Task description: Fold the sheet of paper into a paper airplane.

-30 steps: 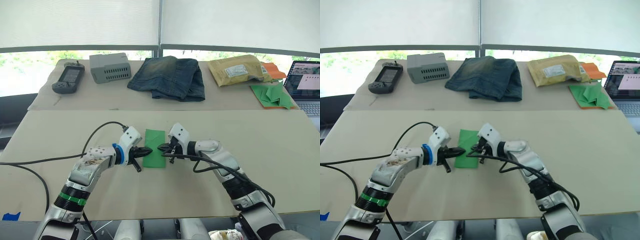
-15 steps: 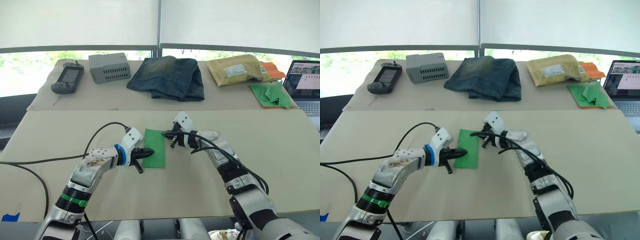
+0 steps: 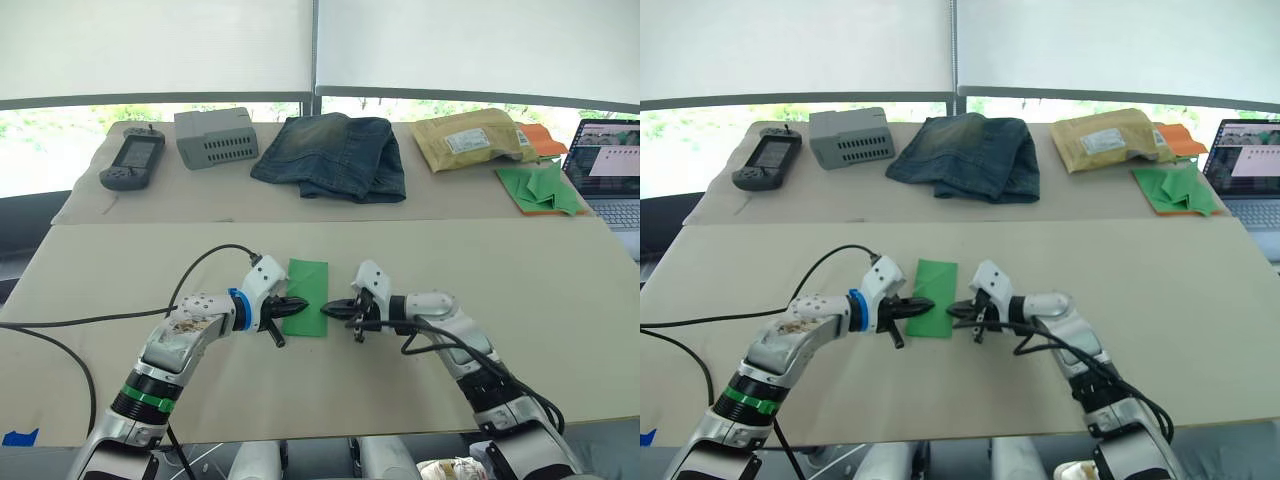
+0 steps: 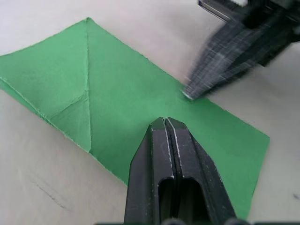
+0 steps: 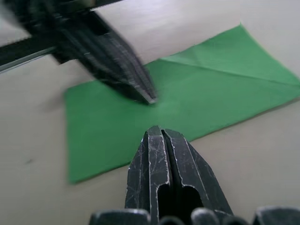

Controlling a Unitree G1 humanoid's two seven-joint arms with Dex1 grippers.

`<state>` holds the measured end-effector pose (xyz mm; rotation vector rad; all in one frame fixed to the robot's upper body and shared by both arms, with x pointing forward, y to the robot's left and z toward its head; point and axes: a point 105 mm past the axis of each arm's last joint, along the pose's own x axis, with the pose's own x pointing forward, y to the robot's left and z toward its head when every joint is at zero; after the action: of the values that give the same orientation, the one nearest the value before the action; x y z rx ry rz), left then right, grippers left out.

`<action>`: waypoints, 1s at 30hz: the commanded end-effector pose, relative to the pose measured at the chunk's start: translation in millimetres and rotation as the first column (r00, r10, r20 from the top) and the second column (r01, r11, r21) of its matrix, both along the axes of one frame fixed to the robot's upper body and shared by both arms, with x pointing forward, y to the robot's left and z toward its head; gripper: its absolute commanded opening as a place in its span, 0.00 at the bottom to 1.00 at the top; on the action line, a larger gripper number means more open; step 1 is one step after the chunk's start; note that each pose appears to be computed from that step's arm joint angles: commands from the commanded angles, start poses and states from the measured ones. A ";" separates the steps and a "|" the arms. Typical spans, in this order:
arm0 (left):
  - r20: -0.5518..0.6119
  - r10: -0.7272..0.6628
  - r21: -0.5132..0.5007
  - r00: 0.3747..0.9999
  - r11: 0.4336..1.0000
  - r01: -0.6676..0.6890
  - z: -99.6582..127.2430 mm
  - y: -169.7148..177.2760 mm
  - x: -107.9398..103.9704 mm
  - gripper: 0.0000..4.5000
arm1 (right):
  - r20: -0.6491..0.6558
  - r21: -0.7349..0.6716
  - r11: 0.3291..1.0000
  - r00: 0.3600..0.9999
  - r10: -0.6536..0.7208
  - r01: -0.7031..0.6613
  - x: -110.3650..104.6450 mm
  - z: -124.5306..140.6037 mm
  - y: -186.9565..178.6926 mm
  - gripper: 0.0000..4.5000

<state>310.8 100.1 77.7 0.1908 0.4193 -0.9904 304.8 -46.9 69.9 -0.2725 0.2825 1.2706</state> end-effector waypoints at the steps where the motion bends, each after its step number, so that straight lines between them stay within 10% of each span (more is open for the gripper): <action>1: -0.020 -0.008 0.023 1.000 1.000 0.008 -7.5 -0.8 -0.4 0.00 | -0.094 -0.078 0.995 0.994 0.055 -0.063 -22.8 -20.1 -1.1 0.01; 13: -0.034 -0.017 0.000 0.999 1.000 0.017 -7.8 -2.7 -2.6 0.00 | -0.128 -0.088 0.992 0.989 0.076 -0.087 -36.8 -8.5 -3.9 0.01; 22: -0.083 0.055 -0.168 0.995 0.983 -0.068 23.7 10.8 -1.6 0.00 | -0.054 0.029 0.996 0.995 0.080 -0.079 -36.3 63.6 -10.3 0.01; 30: -0.155 0.127 -0.372 0.980 0.911 -0.177 55.3 34.6 2.0 0.00 | 0.019 0.012 1.000 1.000 -0.002 0.002 -15.4 69.7 -7.7 0.01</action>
<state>311.6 130.0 111.0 -0.1710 0.4146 -0.9091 285.8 -58.2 130.4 -0.2526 0.3116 1.2725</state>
